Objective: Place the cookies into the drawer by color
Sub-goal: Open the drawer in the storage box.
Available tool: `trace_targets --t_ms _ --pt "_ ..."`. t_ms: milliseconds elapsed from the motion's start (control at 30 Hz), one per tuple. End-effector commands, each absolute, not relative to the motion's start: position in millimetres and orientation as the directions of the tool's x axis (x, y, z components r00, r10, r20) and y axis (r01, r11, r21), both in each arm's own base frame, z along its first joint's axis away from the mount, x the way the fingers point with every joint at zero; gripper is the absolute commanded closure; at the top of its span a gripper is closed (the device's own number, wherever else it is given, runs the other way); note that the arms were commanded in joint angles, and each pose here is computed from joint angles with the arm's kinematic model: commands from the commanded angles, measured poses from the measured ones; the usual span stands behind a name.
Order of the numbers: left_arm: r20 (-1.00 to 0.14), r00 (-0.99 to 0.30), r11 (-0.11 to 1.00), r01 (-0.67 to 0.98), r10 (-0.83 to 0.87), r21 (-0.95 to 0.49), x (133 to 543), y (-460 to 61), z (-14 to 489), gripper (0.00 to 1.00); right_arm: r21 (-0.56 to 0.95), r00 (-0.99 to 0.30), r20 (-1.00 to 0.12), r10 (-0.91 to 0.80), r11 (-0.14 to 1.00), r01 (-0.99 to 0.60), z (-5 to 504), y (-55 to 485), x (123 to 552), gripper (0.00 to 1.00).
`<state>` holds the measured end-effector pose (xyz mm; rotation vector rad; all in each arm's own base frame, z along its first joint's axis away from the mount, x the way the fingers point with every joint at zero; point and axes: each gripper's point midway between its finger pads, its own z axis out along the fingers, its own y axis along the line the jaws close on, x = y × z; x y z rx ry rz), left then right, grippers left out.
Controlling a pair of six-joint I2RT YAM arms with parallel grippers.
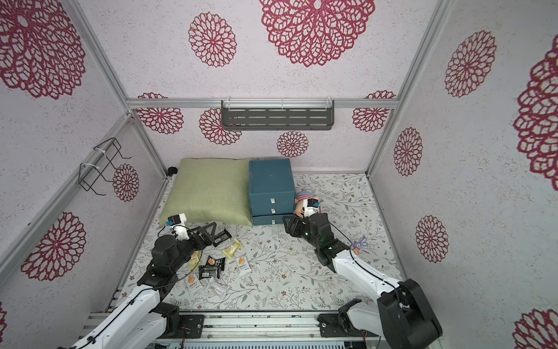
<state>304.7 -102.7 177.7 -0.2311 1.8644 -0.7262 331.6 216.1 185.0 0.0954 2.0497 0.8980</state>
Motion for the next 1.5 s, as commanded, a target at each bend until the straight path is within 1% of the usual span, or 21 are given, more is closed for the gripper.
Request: trace_targets --t_ms 0,167,333,467,700,1067,1200,1267,1400,1467 --pt "-0.819 -0.379 0.800 0.258 -0.432 -0.541 309.6 -118.7 197.8 0.02 0.644 -0.572 -0.696 0.434 0.729 -0.231 207.9 223.7 347.5 0.44" --pt "-0.827 -0.397 0.808 0.276 -0.398 -0.521 310.7 -129.8 195.1 0.02 0.671 -0.574 -0.679 0.457 0.705 -0.231 222.4 245.7 359.4 0.47" --pt "-0.834 -0.401 0.820 0.271 -0.380 -0.504 312.4 -131.5 192.1 0.03 0.698 -0.588 -0.653 0.478 0.682 -0.221 228.9 264.1 372.2 0.57" --pt "-0.834 -0.401 0.819 0.276 -0.378 -0.504 311.6 -133.2 192.7 0.03 0.722 -0.587 -0.633 0.504 0.659 -0.212 234.3 273.3 379.8 0.62" --pt "-0.844 -0.382 0.819 0.289 -0.377 -0.496 306.7 -133.2 200.0 0.03 0.745 -0.591 -0.607 0.532 0.640 -0.188 234.0 280.7 390.6 0.70" --pt "-0.860 -0.354 0.833 0.287 -0.368 -0.474 300.9 -128.0 206.4 0.03 0.760 -0.593 -0.589 0.549 0.625 -0.176 235.2 285.5 397.2 0.80" --pt "-0.860 -0.354 0.832 0.288 -0.367 -0.474 301.3 -128.6 206.8 0.03 0.761 -0.591 -0.588 0.552 0.625 -0.174 237.1 285.6 398.5 0.88" --pt "-0.860 -0.355 0.831 0.291 -0.366 -0.474 301.5 -129.3 206.6 0.03 0.761 -0.589 -0.589 0.554 0.625 -0.174 238.0 285.3 398.5 0.90" --pt "-0.859 -0.358 0.831 0.291 -0.365 -0.474 302.0 -130.1 205.5 0.03 0.762 -0.585 -0.590 0.556 0.624 -0.176 240.8 284.4 396.8 1.00" --pt "-0.859 -0.360 0.830 0.292 -0.364 -0.474 302.4 -130.7 205.6 0.03 0.761 -0.585 -0.592 0.555 0.625 -0.177 241.4 283.3 395.0 1.00"
